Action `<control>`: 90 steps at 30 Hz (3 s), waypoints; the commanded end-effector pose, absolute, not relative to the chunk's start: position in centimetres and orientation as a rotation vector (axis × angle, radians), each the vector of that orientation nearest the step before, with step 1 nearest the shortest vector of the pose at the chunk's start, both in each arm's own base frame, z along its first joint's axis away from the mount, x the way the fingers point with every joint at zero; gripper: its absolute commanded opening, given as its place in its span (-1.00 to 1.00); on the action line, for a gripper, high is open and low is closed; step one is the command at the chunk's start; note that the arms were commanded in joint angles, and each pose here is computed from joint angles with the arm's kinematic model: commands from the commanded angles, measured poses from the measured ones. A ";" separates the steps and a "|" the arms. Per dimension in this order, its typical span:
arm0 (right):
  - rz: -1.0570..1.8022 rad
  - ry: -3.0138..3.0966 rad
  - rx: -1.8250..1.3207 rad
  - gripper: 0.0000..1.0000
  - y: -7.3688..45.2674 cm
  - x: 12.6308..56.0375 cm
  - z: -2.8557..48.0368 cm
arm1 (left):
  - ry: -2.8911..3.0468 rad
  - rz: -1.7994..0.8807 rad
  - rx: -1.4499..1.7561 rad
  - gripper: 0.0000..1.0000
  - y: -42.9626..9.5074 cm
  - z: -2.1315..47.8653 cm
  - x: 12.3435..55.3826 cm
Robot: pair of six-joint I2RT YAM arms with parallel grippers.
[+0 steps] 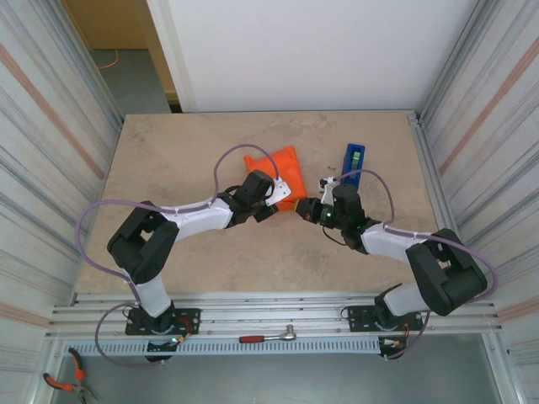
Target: Wrap the gift box in paper
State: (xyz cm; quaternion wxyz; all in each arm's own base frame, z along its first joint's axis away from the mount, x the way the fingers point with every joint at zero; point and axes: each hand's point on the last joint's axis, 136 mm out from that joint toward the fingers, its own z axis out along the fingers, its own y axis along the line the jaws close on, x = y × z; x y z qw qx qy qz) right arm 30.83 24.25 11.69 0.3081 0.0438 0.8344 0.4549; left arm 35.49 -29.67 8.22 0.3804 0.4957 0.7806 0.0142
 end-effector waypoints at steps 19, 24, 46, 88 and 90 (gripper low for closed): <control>1.217 2.134 0.055 -1.00 26.9 32.9 11.0 | 2.080 0.029 1.360 0.11 -29.1 4.2 33.4; 1.214 2.151 0.064 -1.00 27.2 33.4 10.0 | 2.081 0.031 1.359 0.11 -29.1 4.2 33.4; 1.232 2.171 0.150 -0.89 26.9 35.3 8.3 | 2.081 0.030 1.371 0.09 -29.2 3.9 33.1; 1.222 2.175 0.152 0.05 25.1 34.2 10.3 | 2.085 0.027 1.381 -0.07 -29.2 3.6 33.0; 1.215 2.175 0.154 0.09 24.9 34.2 10.3 | 2.084 0.027 1.379 -0.07 -29.2 3.6 33.1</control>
